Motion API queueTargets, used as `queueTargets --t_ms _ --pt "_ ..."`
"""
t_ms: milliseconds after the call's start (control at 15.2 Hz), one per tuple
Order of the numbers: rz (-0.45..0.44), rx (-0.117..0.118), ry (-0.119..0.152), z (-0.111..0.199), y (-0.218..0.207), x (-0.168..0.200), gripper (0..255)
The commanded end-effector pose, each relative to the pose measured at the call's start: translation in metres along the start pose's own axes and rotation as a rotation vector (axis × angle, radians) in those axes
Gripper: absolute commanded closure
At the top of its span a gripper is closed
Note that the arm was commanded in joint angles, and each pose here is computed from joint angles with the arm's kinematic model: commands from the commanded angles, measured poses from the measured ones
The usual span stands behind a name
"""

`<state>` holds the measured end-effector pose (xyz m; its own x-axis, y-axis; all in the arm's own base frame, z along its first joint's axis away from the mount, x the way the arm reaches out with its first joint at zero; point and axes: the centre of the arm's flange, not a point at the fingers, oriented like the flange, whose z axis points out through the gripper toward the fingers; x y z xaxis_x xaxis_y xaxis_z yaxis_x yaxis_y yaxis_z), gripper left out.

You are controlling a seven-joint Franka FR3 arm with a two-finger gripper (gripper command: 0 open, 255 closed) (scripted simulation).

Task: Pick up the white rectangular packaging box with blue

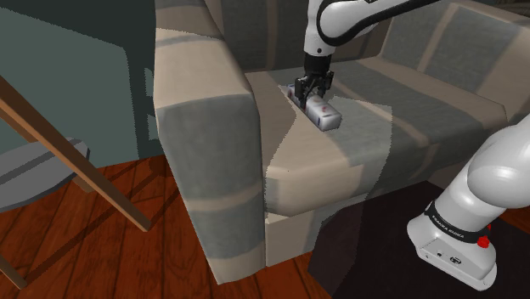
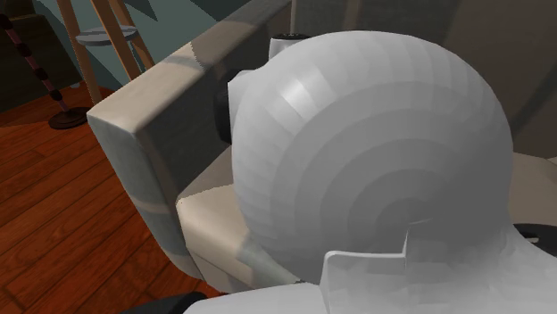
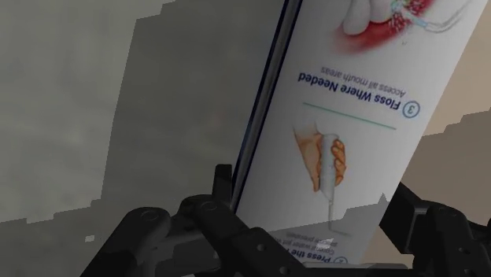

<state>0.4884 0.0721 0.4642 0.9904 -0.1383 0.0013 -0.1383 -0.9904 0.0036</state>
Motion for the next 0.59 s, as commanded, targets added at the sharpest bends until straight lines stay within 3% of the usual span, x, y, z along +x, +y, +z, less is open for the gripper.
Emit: queueTargets --t_ms 0,528 --pt "0.000 0.000 0.000 -0.010 0.000 0.001 255" --pt "0.000 0.000 0.000 -0.052 0.000 0.001 255"
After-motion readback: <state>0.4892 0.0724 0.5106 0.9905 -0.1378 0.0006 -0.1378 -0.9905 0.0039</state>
